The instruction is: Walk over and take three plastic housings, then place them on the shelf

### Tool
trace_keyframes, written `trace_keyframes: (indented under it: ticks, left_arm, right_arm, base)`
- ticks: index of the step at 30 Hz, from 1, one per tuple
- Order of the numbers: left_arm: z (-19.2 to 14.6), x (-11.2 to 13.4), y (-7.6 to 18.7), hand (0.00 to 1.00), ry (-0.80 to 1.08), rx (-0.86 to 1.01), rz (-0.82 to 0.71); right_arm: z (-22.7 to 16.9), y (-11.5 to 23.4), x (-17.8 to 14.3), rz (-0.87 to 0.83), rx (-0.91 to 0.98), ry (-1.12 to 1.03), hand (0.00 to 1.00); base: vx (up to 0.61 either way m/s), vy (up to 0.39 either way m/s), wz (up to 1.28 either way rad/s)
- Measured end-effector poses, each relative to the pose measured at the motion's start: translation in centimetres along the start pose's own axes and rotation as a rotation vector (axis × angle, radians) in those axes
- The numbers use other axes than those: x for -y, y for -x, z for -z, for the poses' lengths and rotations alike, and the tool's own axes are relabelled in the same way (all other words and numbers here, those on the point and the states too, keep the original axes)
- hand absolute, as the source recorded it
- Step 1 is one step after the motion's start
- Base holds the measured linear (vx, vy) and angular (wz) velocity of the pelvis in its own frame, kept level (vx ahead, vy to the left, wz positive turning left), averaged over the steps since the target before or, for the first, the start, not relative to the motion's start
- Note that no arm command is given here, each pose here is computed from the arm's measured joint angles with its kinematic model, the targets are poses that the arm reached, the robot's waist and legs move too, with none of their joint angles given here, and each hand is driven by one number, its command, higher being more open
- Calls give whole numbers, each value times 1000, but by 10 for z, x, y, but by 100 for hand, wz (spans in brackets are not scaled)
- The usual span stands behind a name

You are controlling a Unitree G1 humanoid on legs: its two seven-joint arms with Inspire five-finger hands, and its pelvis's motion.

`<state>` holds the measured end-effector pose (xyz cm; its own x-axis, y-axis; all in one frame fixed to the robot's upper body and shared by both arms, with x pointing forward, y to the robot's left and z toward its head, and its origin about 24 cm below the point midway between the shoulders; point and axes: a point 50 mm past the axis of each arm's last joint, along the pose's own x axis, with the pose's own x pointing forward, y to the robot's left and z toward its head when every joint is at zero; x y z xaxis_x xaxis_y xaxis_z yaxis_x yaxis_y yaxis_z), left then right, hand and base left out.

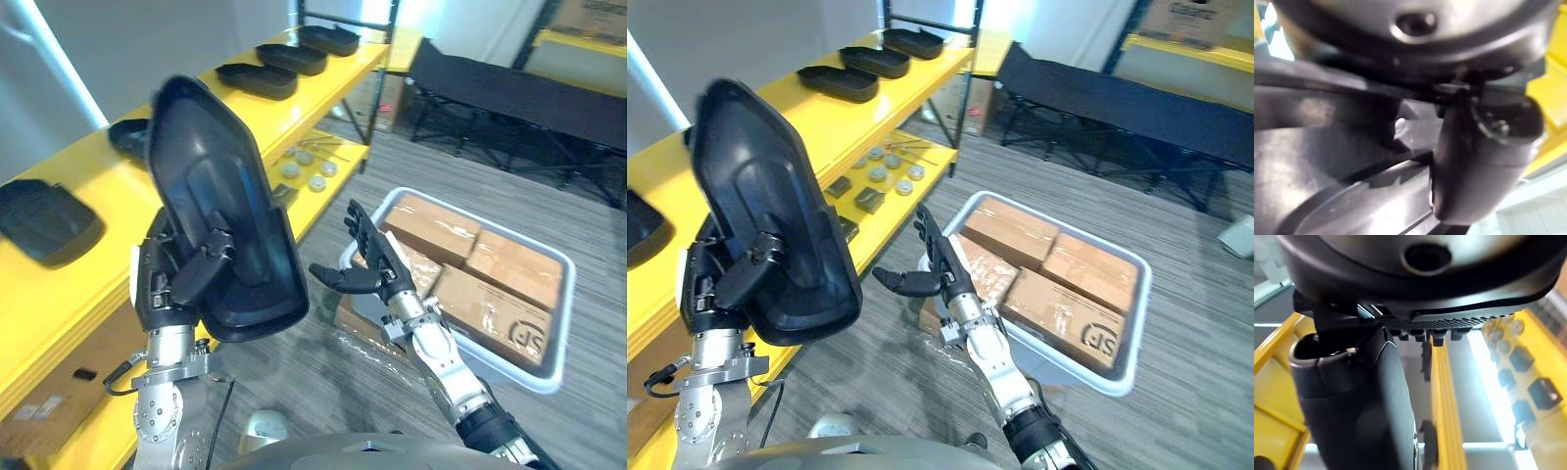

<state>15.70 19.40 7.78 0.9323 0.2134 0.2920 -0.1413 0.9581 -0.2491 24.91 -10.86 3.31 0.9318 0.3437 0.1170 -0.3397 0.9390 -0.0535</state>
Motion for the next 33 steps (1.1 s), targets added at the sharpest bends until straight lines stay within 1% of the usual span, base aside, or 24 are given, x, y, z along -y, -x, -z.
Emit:
trace_keyframes:
  ticks: [2, 4, 6, 9, 11, 12, 13, 15, 18, 20, 23, 25, 30, 33]
  left_arm:
    - [5, -7, 2, 0, 32, -21, -24]
    - [8, -16, 5, 0, 50, -36, -56]
    - [9, -22, 14, 0, 65, -46, -92]
    - [8, -14, 14, 0, 80, -31, -46]
    - [10, -5, 10, 0, 98, -27, -2]
    - [12, 3, 8, 0, 120, -31, 36]
    - [13, 12, 5, 0, 145, -27, 79]
    - [13, 18, 0, 0, 156, -18, 111]
    - [17, 13, 1, 0, 136, -43, 99]
    - [17, 12, 2, 0, 125, -50, 110]
    - [17, 11, 3, 0, 118, -54, 125]
    - [17, 6, 6, 0, 109, -61, 98]
    - [19, 2, 11, 0, 107, -83, 36]
    - [19, 1, 13, 0, 113, -85, -6]
  right_arm:
    - [-6, -7, 1, 13, 23, 19, 100]
    - [-4, -6, 2, 26, 16, 13, 100]
    - [6, 5, 8, 43, -34, 12, 100]
    - [16, 24, 22, 106, -78, -43, 100]
    - [16, 33, 30, 141, -80, -56, 100]
    - [15, 40, 35, 171, -78, -59, 100]
    - [12, 44, 37, 194, -70, -58, 100]
    - [12, 43, 30, 198, -62, -71, 100]
    - [7, 43, 11, 173, -38, -89, 100]
    - [8, 46, 7, 207, -46, -101, 100]
    - [16, 61, 16, 318, -92, -103, 100]
    - [17, 67, 24, 368, -102, -95, 100]
    - [15, 68, 36, 415, -90, -72, 100]
    - [15, 68, 35, 416, -92, -45, 100]
  base:
    - [-141, -50, 77]
    - [-172, -52, 80]
    - [-82, -30, 33]
    - [-103, -14, 74]
    - [-186, 64, 78]
    - [-196, 144, 109]
    - [-161, 180, 115]
    - [-136, 207, 83]
    - [-53, 201, 64]
    - [4, 169, 115]
    - [44, 53, 116]
    - [111, -2, 55]
    - [91, -24, 11]
    - [40, -29, -3]
